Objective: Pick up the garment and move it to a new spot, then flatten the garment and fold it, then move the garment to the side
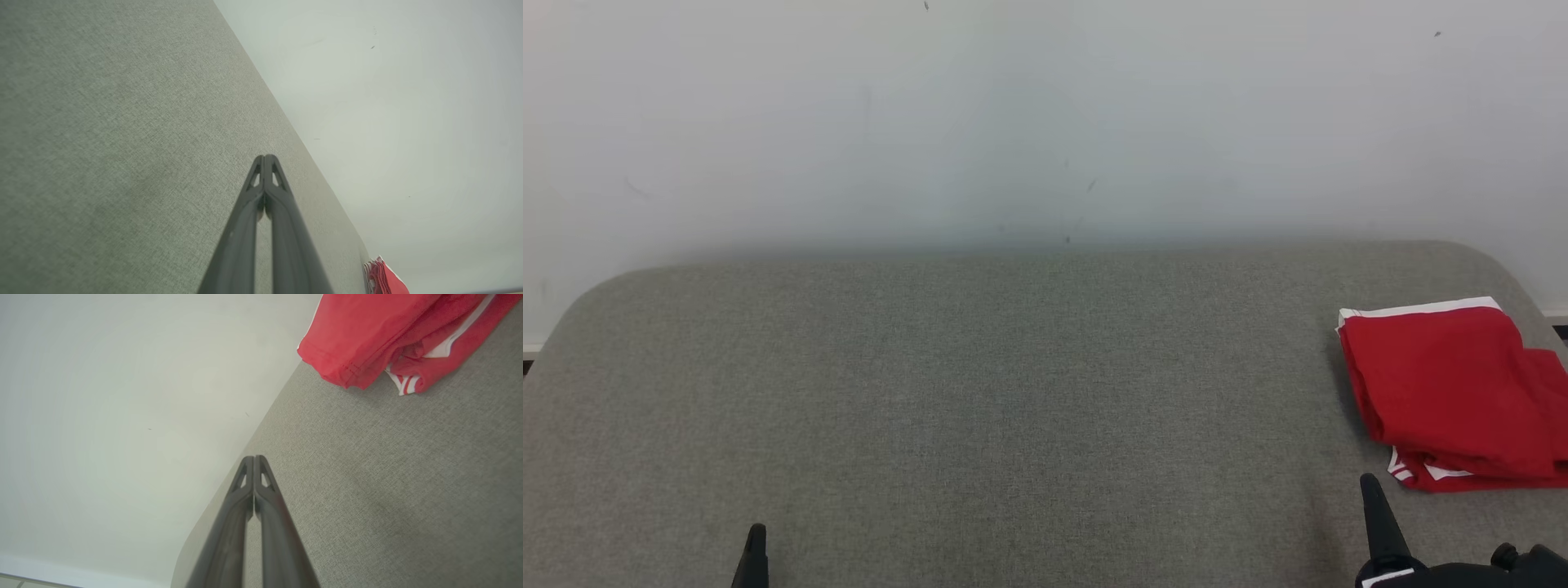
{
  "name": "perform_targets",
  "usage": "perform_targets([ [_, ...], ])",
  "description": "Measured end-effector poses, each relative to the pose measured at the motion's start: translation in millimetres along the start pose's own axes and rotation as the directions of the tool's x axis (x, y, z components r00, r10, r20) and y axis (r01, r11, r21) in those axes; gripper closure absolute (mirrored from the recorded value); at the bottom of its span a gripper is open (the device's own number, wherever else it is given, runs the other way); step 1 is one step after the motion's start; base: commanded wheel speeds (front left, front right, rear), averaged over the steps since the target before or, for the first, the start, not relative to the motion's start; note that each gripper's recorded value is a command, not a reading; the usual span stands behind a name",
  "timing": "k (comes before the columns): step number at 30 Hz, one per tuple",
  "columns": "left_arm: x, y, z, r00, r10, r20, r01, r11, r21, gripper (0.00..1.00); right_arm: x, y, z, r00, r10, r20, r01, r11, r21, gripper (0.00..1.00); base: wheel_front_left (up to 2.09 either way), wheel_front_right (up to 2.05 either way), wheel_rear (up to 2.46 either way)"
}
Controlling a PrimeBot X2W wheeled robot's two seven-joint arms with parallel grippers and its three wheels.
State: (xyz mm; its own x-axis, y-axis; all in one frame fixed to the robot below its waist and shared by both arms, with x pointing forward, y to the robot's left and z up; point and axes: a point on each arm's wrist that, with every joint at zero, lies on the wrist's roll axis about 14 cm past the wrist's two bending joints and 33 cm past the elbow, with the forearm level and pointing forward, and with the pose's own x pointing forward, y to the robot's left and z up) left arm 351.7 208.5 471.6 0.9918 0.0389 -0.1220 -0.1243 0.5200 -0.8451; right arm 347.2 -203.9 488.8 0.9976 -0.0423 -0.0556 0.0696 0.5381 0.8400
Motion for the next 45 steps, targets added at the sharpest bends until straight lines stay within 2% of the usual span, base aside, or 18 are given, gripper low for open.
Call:
perform_targets([
  [25,17,-15,5,0.999,-0.043,-0.014,0.039,0.974,-0.225,1.00,12,8,3,1.000,0.018,0.018,-0.021,0.972,0.234,1.00,0.00,0.00,0.00],
  [45,28,-25,7,0.996,-0.084,-0.024,0.069,0.925,-0.374,1.00,21,12,3,0.999,0.024,0.027,-0.033,0.920,0.391,1.00,0.00,0.00,0.00],
])
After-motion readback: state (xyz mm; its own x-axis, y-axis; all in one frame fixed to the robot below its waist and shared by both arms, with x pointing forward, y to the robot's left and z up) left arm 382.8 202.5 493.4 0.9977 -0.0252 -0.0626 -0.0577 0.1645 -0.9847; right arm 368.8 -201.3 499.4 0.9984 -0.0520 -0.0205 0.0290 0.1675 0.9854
